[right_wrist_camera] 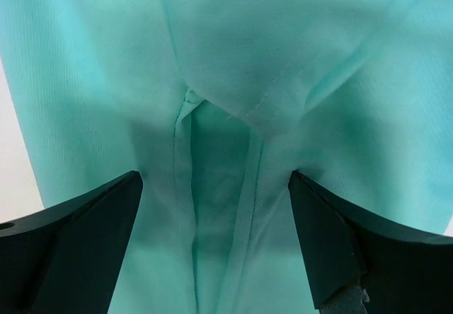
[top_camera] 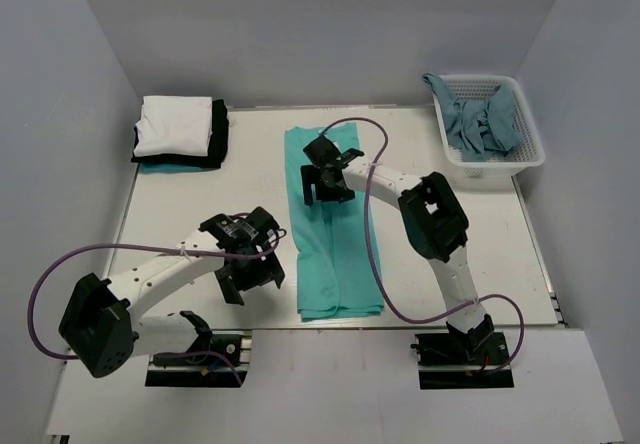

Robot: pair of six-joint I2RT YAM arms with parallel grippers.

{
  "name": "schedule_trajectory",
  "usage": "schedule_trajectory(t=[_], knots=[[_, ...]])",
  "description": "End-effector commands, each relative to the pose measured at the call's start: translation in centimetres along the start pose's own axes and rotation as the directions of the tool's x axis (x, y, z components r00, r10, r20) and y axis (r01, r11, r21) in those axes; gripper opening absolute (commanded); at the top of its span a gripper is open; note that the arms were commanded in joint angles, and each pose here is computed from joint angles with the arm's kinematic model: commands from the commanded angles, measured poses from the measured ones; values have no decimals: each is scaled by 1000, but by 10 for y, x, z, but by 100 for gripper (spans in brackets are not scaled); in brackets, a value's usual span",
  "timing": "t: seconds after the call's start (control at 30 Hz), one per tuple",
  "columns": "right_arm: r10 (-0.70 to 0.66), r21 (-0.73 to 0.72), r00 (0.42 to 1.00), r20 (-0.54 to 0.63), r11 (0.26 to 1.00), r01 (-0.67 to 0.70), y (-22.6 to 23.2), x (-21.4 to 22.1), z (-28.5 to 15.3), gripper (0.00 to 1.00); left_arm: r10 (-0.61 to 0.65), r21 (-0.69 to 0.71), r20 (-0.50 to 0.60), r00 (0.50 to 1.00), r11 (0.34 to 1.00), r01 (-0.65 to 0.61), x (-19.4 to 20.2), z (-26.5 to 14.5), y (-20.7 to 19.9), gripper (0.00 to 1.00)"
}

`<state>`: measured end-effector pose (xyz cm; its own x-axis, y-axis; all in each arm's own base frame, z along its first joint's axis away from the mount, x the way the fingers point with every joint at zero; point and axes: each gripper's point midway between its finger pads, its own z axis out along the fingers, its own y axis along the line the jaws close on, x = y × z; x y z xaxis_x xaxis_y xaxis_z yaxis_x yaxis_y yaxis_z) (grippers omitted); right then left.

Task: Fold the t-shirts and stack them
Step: Rotate the tshirt 90 degrees

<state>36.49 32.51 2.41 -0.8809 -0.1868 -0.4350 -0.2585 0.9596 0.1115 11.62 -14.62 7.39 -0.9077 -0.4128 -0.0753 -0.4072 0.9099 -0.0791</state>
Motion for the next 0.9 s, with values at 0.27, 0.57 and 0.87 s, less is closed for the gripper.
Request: schedule_trajectory(t=[0.27,0.57,0.87], knots=[[195,126,980,43,972,-199,-13,-59,49,90,73,59,8,997,996,-74,-14,1,-41,100],[168,-159,958,233,978,-133,11,-105,-78,90,69,245,47,996,966,-79,-23,7,-86,100],[234,-175,967,104,961,-214,-53,15,-130,90,137,313,-7,991,941,-128,0,43,-98,82]])
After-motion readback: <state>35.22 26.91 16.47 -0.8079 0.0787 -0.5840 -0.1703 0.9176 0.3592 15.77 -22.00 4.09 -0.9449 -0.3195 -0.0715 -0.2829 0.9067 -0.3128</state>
